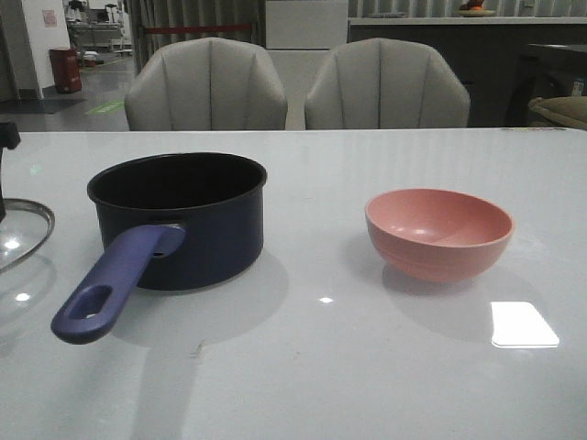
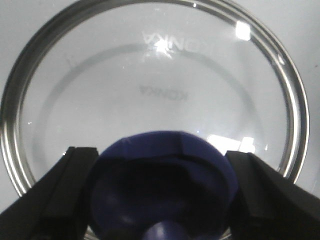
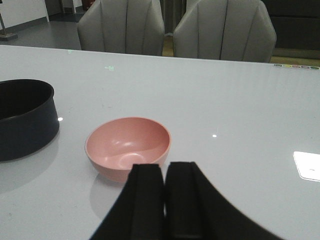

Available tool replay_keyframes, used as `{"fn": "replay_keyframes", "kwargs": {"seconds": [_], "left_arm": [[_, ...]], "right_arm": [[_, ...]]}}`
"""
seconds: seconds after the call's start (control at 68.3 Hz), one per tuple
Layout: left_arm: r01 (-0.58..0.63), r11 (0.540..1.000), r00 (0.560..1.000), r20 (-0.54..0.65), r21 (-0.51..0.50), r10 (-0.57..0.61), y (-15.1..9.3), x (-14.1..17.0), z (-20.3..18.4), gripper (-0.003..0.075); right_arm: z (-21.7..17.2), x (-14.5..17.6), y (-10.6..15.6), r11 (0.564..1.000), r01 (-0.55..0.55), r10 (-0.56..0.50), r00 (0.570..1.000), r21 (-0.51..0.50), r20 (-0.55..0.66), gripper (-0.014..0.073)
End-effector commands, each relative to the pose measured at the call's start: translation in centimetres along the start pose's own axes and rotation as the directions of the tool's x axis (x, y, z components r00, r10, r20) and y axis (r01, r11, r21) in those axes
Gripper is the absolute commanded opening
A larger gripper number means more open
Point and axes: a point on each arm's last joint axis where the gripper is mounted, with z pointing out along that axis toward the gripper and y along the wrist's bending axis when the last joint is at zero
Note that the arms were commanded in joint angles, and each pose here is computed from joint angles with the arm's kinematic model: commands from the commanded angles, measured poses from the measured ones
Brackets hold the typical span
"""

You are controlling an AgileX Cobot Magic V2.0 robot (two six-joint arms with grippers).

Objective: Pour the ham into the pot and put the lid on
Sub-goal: 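Lift the lid and lower it onto the pot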

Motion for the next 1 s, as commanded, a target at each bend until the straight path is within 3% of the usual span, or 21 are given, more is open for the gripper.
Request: {"fn": "replay_keyframes", "kwargs": {"seconds": [0.0,0.146,0.41,0.542,0.718,0.981], "left_arm": [[-0.016,0.999,0.990,0.141,0.035,0.011,-0.4,-0.9,-4.9,0.0311],[-0.080,0.996,0.976,0.209,0.047,0.068,-1.4,-1.6,-8.9,0.0311],[-0.372,0.921,0.885,0.345,0.116,0.314,-9.3,-0.9,-14.4,0.0311],[-0.473,0.870,0.840,0.368,0.138,0.398,-13.5,0.5,-14.4,0.0311],[-0.542,0.826,0.819,0.319,0.154,0.478,-17.0,1.4,-13.0,0.0311],[-0.549,0.820,0.828,0.234,0.159,0.509,-18.3,1.0,-10.0,0.0311]], "right_arm": [[-0.2,-1.7,-0.1,1.000,0.012,-0.013,0.994,0.014,0.106,0.0158],[-0.2,-1.7,-0.1,1.000,0.012,-0.013,0.994,0.014,0.106,0.0158],[-0.2,-1.7,-0.1,1.000,0.012,-0.013,0.994,0.014,0.106,0.0158],[-0.2,-1.7,-0.1,1.000,0.012,-0.013,0.994,0.014,0.106,0.0158],[-0.2,-1.7,-0.1,1.000,0.012,-0.013,0.994,0.014,0.106,0.0158],[-0.2,-1.7,-0.1,1.000,0.012,-0.013,0.994,0.014,0.106,0.0158]]}}
